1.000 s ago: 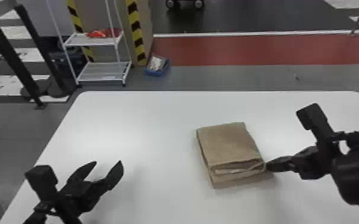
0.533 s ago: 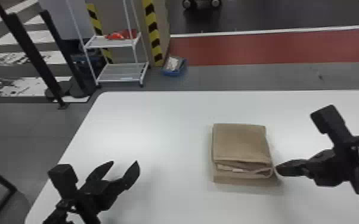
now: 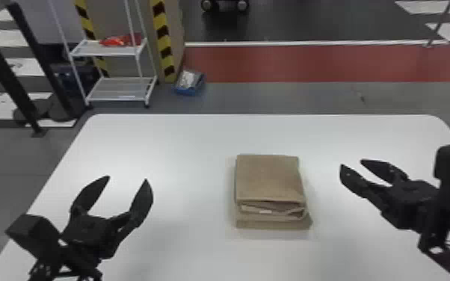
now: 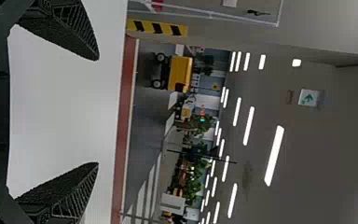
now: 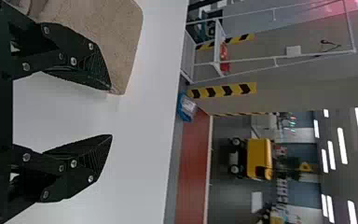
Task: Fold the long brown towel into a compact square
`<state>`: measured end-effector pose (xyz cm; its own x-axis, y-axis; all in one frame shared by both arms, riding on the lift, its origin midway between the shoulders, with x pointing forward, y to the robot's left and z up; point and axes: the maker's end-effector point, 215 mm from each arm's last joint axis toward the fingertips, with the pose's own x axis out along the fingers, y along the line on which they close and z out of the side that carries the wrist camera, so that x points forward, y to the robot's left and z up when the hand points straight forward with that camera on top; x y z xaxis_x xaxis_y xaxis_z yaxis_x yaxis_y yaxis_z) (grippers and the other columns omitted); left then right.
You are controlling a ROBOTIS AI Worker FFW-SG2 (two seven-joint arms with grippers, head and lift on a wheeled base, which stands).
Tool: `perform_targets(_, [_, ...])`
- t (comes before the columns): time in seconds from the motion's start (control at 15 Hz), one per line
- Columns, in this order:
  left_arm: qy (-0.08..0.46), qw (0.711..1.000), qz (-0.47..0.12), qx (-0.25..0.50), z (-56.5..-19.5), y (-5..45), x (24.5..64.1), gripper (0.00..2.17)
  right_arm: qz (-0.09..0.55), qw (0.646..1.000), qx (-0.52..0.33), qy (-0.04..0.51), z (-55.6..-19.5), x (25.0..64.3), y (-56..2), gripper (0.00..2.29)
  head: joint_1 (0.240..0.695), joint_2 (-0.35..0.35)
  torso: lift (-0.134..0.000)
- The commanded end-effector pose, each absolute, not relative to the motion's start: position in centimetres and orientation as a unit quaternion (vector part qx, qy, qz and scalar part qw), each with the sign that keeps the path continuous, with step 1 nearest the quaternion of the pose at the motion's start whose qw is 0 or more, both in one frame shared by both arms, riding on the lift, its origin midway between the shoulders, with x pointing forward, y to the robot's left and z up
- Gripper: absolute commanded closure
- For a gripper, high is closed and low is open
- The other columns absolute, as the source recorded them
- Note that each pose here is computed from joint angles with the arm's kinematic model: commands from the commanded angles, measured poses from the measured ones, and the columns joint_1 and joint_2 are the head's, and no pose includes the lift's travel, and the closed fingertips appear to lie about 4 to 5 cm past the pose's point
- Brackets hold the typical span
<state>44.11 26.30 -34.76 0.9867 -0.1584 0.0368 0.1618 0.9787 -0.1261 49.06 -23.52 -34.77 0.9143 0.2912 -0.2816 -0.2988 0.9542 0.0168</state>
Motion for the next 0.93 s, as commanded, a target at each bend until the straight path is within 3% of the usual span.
perform_targets(0.0, [-0.064,0.995,-0.07,-0.035,-33.1,24.9,42.1,0.08,0.141,0.988,-0.022,0.059,-33.4,45.6,-21.0,0.06,0.695,0.034,-0.12])
perform_targets(0.2, [-0.026,0.998,-0.054,-0.015,-35.5,24.4,41.0,0.08,0.086,0.994,-0.019,0.068,-34.9,43.0,-21.4,0.07,0.695,0.04,-0.12])
perform_targets(0.33, [-0.014,0.999,-0.051,-0.003,-35.9,24.7,40.6,0.08,0.086,0.993,-0.011,0.077,-35.7,42.7,-20.8,0.07,0.695,0.037,-0.12])
perform_targets(0.4, [0.034,0.998,-0.051,-0.002,-37.8,24.8,40.6,0.08,0.089,0.993,-0.008,0.077,-35.8,42.6,-20.2,0.07,0.695,0.039,-0.12])
perform_targets(0.47, [0.048,0.998,-0.052,0.001,-38.1,25.2,40.3,0.08,0.088,0.993,-0.007,0.074,-35.7,42.6,-20.0,0.08,0.695,0.046,-0.12])
perform_targets(0.87, [0.034,0.998,-0.041,0.012,-36.9,26.4,39.2,0.08,0.09,0.994,-0.001,0.068,-35.7,42.5,-18.9,0.08,0.695,0.093,-0.12])
